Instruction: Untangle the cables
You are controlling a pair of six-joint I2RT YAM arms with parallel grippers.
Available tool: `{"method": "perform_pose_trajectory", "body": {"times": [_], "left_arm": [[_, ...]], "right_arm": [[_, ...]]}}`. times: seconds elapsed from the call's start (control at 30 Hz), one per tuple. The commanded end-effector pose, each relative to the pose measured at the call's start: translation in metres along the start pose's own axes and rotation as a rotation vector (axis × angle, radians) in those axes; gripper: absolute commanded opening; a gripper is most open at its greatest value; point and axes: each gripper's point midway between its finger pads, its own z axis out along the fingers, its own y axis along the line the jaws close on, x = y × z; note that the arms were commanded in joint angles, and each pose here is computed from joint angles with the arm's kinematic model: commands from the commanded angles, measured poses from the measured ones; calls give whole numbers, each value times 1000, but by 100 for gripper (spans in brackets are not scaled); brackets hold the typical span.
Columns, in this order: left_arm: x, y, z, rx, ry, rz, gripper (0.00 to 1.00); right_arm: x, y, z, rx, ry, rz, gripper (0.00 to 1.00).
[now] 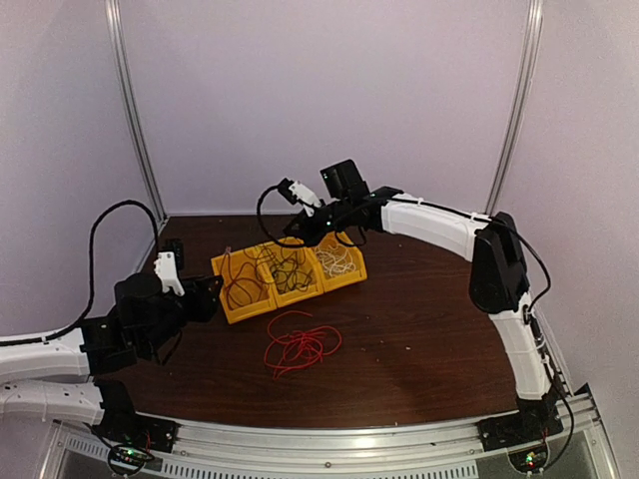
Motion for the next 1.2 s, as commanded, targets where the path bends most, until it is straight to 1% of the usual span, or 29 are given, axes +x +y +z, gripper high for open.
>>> {"method": "perform_pose_trajectory", "body": {"times": [0.0,0.17,0.27,0.4,0.53,0.63,0.73,0.8,0.83,0.87,0.9,1.0,1.17], "left_arm": [[-3,9,-4,-29,-20,-17,49],[-2,13,-5,-45,-28,-20,50],[-2,14,-2,-62,-26,-29,56],[0,11,8,-94,9,-31,62],[6,3,18,-88,50,-23,63],[9,1,21,-83,56,-31,63],[10,-1,22,-73,54,-38,63],[11,-1,23,-72,56,-43,63],[12,-1,23,-71,60,-41,63],[11,-2,23,-70,59,-41,63],[11,-1,22,-73,59,-40,63],[7,0,20,-74,50,-44,63],[5,2,16,-74,43,-45,63]], "right_arm": [[34,-8,21,11,66,53,0],[53,-19,34,33,83,103,0],[72,-16,48,22,118,122,0],[96,-26,62,100,176,151,0],[116,-33,65,148,231,170,0],[121,-30,61,141,255,168,0],[113,-23,50,118,260,169,14],[99,-17,37,102,237,163,23],[93,-14,30,98,226,160,29],[84,-11,22,97,210,153,33],[70,-9,11,101,187,143,37],[51,-4,-9,109,162,121,44],[46,9,-26,80,185,87,56]]}}
